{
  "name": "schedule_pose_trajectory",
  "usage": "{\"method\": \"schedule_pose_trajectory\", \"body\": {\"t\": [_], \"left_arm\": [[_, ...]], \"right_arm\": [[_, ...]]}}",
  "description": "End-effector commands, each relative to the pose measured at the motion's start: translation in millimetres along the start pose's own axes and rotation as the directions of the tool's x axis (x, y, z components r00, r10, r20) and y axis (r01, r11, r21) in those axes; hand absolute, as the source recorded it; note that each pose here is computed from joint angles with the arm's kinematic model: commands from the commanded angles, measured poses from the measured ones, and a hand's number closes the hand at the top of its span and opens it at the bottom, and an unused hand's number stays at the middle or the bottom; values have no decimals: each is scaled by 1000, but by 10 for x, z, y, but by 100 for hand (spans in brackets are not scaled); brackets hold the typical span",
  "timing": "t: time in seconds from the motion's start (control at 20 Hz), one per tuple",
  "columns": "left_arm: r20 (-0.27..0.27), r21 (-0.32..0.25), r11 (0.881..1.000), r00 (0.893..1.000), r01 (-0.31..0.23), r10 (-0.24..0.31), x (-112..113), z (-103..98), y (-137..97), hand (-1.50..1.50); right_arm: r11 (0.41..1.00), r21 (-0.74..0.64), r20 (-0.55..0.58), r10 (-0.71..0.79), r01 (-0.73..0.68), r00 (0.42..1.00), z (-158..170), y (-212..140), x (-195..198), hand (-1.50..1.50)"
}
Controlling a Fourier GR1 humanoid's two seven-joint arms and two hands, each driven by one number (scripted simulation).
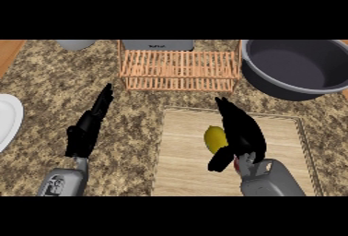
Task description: Pick the lemon from the tray and place it in the tiered shelf
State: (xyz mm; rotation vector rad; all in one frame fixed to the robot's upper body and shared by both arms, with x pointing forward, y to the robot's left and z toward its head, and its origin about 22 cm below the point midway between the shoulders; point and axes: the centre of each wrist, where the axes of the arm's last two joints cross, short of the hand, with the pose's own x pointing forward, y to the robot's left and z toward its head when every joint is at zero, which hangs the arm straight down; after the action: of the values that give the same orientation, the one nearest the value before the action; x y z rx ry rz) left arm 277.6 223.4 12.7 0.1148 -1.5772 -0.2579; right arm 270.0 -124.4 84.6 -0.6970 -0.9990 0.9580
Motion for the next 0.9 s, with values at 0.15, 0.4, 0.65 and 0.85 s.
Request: {"method": "schedule_pose_trajectory", "body": {"t": [0.15,0.4,0.65,0.85], "left_arm": [[-1,13,1000,1000,-3,3,25,139,-50,0],[-14,-21,1000,1000,-9,9,84,30,-18,0],[-9,-1,1000,1000,-22,22,34,-114,18,0],[0,-14,1000,1000,-13,13,75,-40,70,0]], "right_arm": [[999,27,-12,19,-19,1000,-150,270,-365,-150],[994,81,5,70,-71,997,-34,197,-12,150],[984,31,64,175,-177,983,157,292,-179,150],[992,-17,74,126,-125,989,122,511,300,150]]}}
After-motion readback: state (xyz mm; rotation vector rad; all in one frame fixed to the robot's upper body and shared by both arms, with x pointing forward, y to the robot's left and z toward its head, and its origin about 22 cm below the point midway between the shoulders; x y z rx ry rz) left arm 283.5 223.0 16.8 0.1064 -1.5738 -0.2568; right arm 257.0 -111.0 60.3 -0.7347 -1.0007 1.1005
